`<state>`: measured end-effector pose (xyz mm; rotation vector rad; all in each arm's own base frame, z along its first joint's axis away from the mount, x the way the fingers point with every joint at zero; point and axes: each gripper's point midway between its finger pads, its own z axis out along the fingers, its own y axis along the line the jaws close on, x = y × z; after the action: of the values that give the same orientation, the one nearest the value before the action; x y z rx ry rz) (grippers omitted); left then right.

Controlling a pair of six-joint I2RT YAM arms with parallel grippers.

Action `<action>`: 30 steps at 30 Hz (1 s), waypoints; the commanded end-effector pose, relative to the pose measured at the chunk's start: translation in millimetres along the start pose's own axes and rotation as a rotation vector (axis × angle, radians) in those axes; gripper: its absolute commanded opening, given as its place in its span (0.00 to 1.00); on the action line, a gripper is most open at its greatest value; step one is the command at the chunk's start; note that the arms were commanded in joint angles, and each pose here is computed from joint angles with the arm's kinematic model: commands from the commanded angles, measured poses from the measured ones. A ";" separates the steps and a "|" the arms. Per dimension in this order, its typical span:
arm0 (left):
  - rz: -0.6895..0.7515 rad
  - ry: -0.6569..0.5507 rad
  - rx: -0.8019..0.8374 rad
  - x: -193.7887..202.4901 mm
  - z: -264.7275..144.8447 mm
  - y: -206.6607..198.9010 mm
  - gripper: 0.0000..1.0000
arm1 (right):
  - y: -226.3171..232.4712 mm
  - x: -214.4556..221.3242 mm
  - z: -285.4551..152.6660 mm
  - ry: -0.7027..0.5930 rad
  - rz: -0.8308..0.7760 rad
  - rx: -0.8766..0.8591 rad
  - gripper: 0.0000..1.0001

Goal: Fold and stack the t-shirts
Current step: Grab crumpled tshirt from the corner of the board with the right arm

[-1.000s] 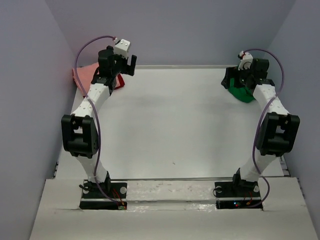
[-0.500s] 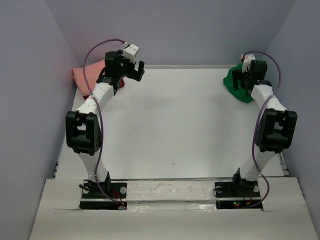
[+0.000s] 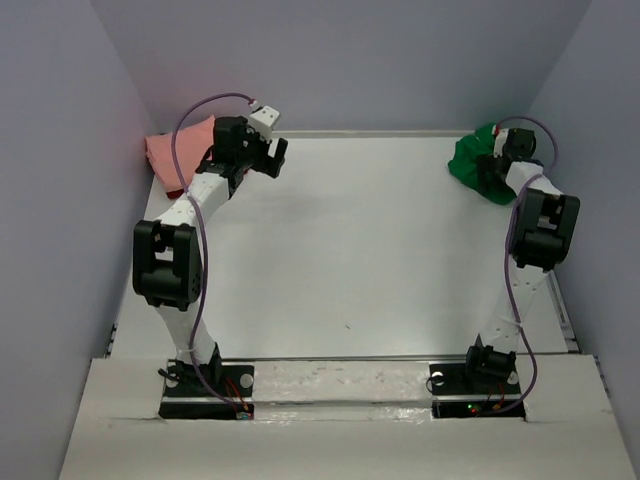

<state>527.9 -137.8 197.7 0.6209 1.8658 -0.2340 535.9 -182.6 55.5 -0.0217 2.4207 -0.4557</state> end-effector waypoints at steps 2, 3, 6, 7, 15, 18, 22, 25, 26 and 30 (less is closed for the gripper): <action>0.016 -0.089 -0.026 -35.2 -19.4 6.8 0.99 | -19.8 -25.7 6.1 -0.041 0.019 0.030 0.64; 0.009 -0.089 -0.023 -35.0 -19.4 6.0 0.99 | -17.7 -25.0 7.5 -0.037 0.019 0.019 0.50; 0.001 -0.093 -0.019 -36.1 -18.8 4.6 0.99 | -9.8 -20.0 10.7 -0.019 0.032 -0.015 0.00; 0.001 -0.095 -0.016 -36.9 -18.8 4.2 0.99 | -3.4 -16.9 10.7 -0.015 0.035 -0.046 0.00; -0.008 -0.095 -0.009 -36.7 -19.0 3.2 0.84 | 37.4 -26.4 -36.3 -0.054 0.096 -0.303 0.00; -0.010 -0.101 -0.004 -39.6 -21.5 1.3 0.70 | 54.1 -30.4 -62.6 -0.059 0.115 -0.422 0.00; -0.025 -0.108 0.001 -42.0 -24.8 -0.9 0.66 | 72.6 -40.6 -106.5 -0.082 0.127 -0.554 0.00; -0.031 -0.112 -0.013 -43.6 -29.3 0.3 0.64 | 85.1 -48.9 -139.5 -0.106 0.127 -0.646 0.00; -0.030 -0.115 -0.027 -44.1 -33.1 1.5 0.64 | 96.3 -54.2 -155.5 -0.125 0.109 -0.696 0.00; -0.028 -0.114 -0.044 -40.5 -44.0 0.2 0.65 | 134.1 -54.1 -193.7 -0.121 0.039 -0.818 0.00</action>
<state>515.5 -134.1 207.0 0.5643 1.8653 -0.2616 499.2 -56.7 152.1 -0.1821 2.3550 0.3236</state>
